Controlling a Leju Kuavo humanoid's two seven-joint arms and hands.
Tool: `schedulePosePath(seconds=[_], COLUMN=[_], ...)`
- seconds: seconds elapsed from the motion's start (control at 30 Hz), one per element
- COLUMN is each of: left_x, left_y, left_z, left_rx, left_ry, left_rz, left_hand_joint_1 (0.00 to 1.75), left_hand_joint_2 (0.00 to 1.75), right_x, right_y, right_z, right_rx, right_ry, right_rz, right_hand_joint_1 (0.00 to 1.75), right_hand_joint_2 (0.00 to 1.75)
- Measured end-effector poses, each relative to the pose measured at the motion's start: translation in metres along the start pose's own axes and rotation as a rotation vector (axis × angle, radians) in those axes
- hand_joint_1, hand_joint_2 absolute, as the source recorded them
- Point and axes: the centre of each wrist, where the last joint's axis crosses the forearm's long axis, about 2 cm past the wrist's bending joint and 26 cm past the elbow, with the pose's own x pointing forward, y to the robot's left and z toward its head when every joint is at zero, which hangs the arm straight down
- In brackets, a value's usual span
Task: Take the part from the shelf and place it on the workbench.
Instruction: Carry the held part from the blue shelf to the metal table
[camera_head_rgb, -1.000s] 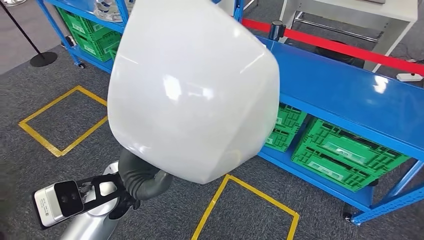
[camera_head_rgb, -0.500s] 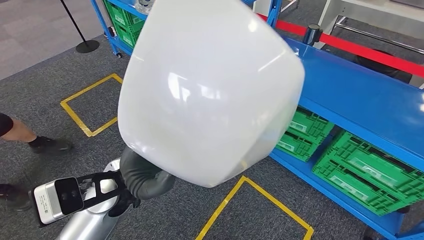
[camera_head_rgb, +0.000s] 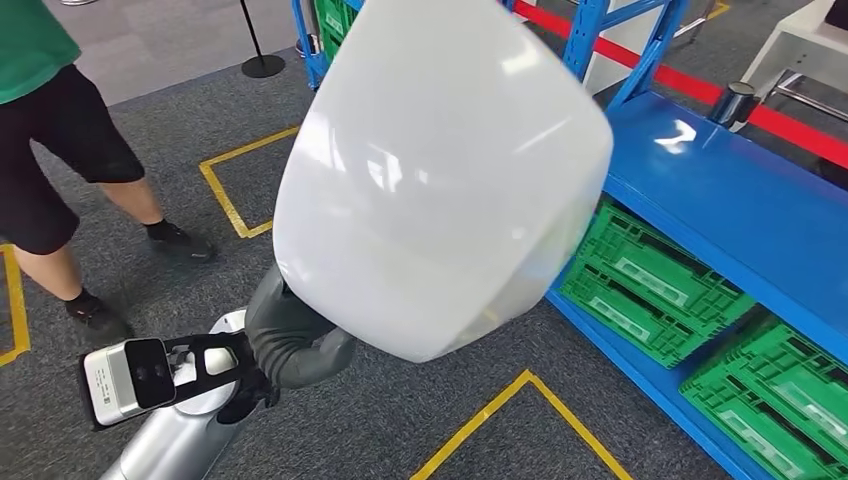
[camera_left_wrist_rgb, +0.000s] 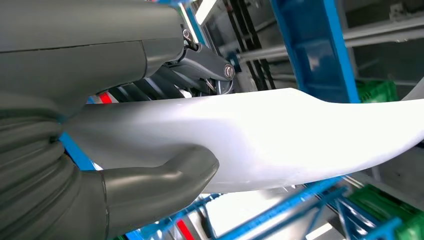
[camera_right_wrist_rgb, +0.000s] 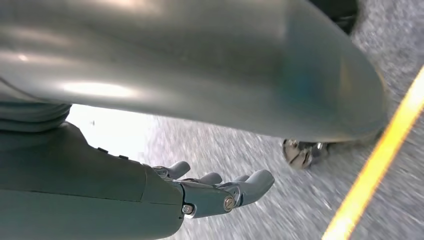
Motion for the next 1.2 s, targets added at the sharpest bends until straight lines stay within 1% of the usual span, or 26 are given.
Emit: schedulePosePath(seconds=[0.1, 0.2, 0.5, 0.73, 0.93, 1.03, 1.2], left_x=[0.002, 0.004, 0.007, 0.017, 0.017, 0.017, 0.018], left_y=[0.002, 0.005, 0.004, 0.000, -0.004, -0.004, -0.006], left_z=[0.008, 0.013, 0.021, 0.022, 0.033, 0.035, 0.038], left_rx=[0.007, 0.011, 0.009, 0.041, 0.063, 0.063, 0.061], left_ry=[0.004, 0.012, 0.035, 0.038, 0.046, 0.042, 0.065], left_rz=[-0.014, -0.025, -0.058, -0.101, -0.112, -0.117, -0.120], left_hand_joint_1=[1.75, 1.75, 1.75, 1.75, 1.75, 1.75, 1.75], left_hand_joint_2=[1.75, 1.75, 1.75, 1.75, 1.75, 1.75, 1.75], right_x=[0.005, 0.009, 0.010, 0.014, 0.011, 0.015, 0.019], right_y=[-0.008, -0.011, -0.012, -0.015, -0.031, -0.038, -0.037], right_z=[0.000, 0.000, 0.000, 0.000, 0.001, 0.002, 0.002], right_rx=[-0.016, -0.032, -0.042, -0.047, -0.039, -0.052, -0.050], right_ry=[-0.008, -0.016, -0.017, -0.008, 0.018, 0.000, -0.040], right_rz=[0.003, 0.004, 0.012, 0.051, 0.059, 0.061, 0.083], right_hand_joint_1=[0.00, 0.00, 0.00, 0.00, 0.00, 0.00, 0.00], right_hand_joint_2=[0.00, 0.00, 0.00, 0.00, 0.00, 0.00, 0.00])
